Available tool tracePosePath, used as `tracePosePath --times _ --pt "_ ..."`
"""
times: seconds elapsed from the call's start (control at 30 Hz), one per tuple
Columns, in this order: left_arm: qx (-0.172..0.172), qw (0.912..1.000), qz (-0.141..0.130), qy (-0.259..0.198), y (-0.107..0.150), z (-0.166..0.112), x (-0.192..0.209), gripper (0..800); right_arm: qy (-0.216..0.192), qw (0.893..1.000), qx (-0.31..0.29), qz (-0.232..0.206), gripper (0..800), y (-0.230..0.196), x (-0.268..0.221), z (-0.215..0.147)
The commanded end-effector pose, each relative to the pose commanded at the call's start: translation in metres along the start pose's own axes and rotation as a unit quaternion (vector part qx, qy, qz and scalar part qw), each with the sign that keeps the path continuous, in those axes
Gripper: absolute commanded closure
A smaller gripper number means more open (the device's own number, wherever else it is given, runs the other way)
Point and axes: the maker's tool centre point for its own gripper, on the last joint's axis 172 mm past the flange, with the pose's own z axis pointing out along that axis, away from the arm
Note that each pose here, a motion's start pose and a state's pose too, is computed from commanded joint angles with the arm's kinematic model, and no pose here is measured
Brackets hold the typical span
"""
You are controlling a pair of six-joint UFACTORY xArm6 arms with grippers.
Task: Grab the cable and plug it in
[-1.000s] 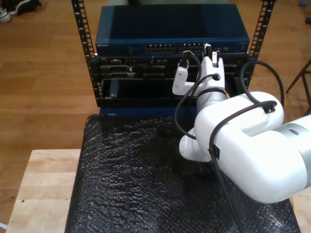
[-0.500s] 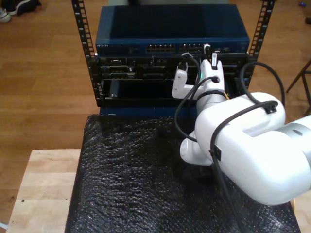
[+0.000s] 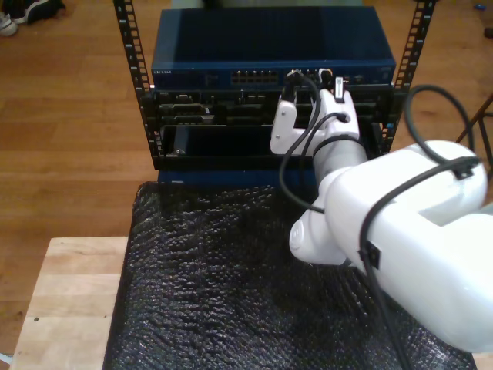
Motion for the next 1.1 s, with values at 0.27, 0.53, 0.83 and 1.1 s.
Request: tracePosePath --times 0.27,0.53,0.83,1.1 --pt "0.0 1.0 0.0 0.0 0.0 0.0 0.0 0 0.03 0.997 0.076 -0.008 192 0.017 -0.004 -0.009" --pt "0.0 1.0 0.0 0.0 0.0 0.0 0.0 0 0.046 0.987 0.145 -0.042 149 0.035 -0.03 -0.018" --pt "0.0 1.0 0.0 0.0 0.0 0.0 0.0 0 0.013 0.962 0.264 -0.073 126 0.012 -0.106 -0.047" --pt "0.0 1.0 0.0 0.0 0.0 0.0 0.0 0 0.002 0.928 0.348 -0.135 81 -0.002 -0.159 -0.077"
